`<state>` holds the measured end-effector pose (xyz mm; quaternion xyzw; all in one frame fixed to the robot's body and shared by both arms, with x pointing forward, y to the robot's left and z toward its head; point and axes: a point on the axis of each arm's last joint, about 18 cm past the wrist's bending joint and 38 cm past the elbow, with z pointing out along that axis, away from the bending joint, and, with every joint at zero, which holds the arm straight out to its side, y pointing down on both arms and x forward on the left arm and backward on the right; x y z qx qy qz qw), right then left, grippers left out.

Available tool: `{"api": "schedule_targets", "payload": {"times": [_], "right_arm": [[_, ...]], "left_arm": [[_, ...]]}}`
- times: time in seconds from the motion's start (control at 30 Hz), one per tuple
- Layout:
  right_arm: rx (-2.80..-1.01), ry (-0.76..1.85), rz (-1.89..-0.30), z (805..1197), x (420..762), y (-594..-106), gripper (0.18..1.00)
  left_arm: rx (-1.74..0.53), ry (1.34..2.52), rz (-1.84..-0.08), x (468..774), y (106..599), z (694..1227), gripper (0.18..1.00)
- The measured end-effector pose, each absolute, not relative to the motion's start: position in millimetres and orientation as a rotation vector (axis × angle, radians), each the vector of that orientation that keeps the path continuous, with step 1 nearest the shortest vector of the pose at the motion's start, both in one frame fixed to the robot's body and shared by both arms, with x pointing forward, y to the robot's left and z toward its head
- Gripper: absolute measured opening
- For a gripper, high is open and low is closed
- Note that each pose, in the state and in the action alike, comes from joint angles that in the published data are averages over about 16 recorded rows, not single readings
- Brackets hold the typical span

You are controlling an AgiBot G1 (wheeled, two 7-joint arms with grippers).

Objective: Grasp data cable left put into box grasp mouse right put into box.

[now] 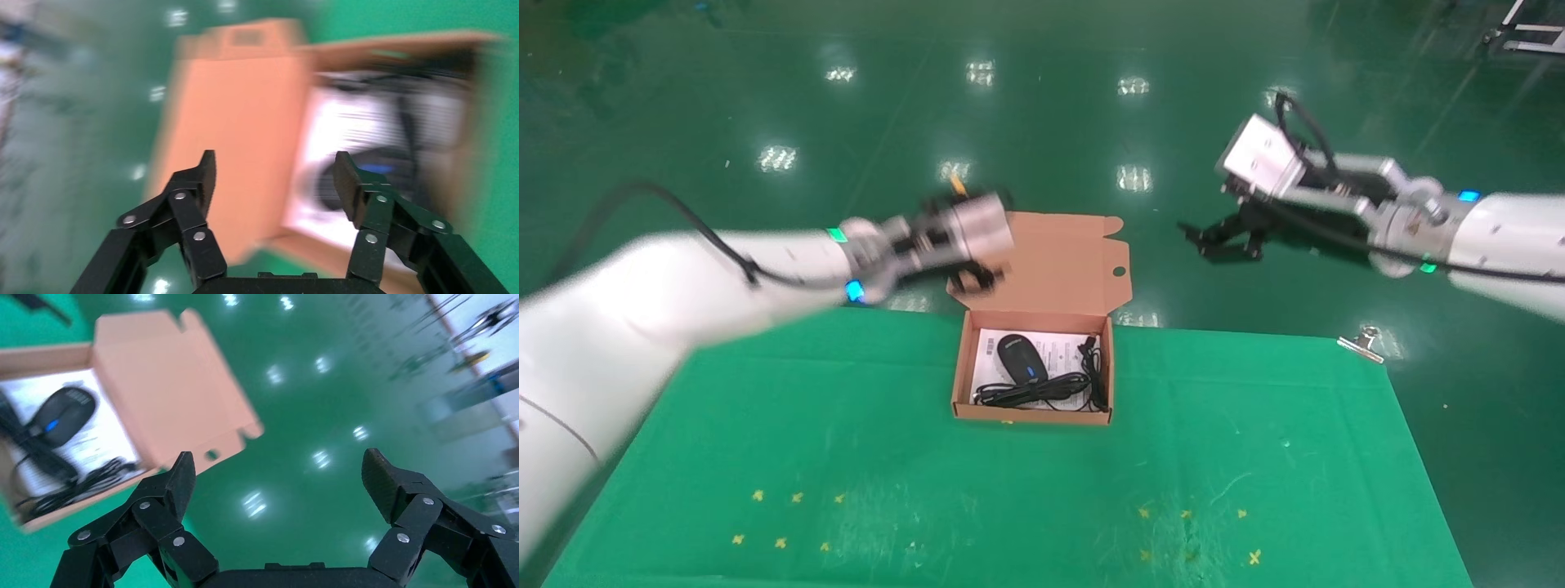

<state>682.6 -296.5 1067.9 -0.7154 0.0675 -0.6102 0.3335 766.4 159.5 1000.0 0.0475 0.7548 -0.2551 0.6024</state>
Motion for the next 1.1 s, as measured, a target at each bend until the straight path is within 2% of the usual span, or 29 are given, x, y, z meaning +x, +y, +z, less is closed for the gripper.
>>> {"api": "schedule_targets", "payload": {"times": [0.27, 0.5, 0.67, 0.97, 1.1], "right_arm": [[-1.861, 0.092, -1.659, 1102, 666, -296, 1.000], [-1.900, 0.075, -1.589, 1097, 657, -294, 1.000], [-1.911, 0.089, -1.471, 1080, 651, -291, 1.000], [-1.898, 0.098, -1.221, 1047, 631, -285, 1.000], [-1.891, 0.094, -1.171, 1041, 626, -284, 1.000]], "left_arm": [[-0.078, 1.618, -0.689, 765, 195, 1073, 0.817], [-0.164, 1.611, -0.799, 759, 213, 1080, 0.937], [-0.198, 1.652, -0.920, 749, 222, 1064, 0.980], [-0.217, 1.730, -1.164, 718, 237, 1032, 1.000], [-0.214, 1.742, -1.214, 710, 241, 1027, 1.001]]}}
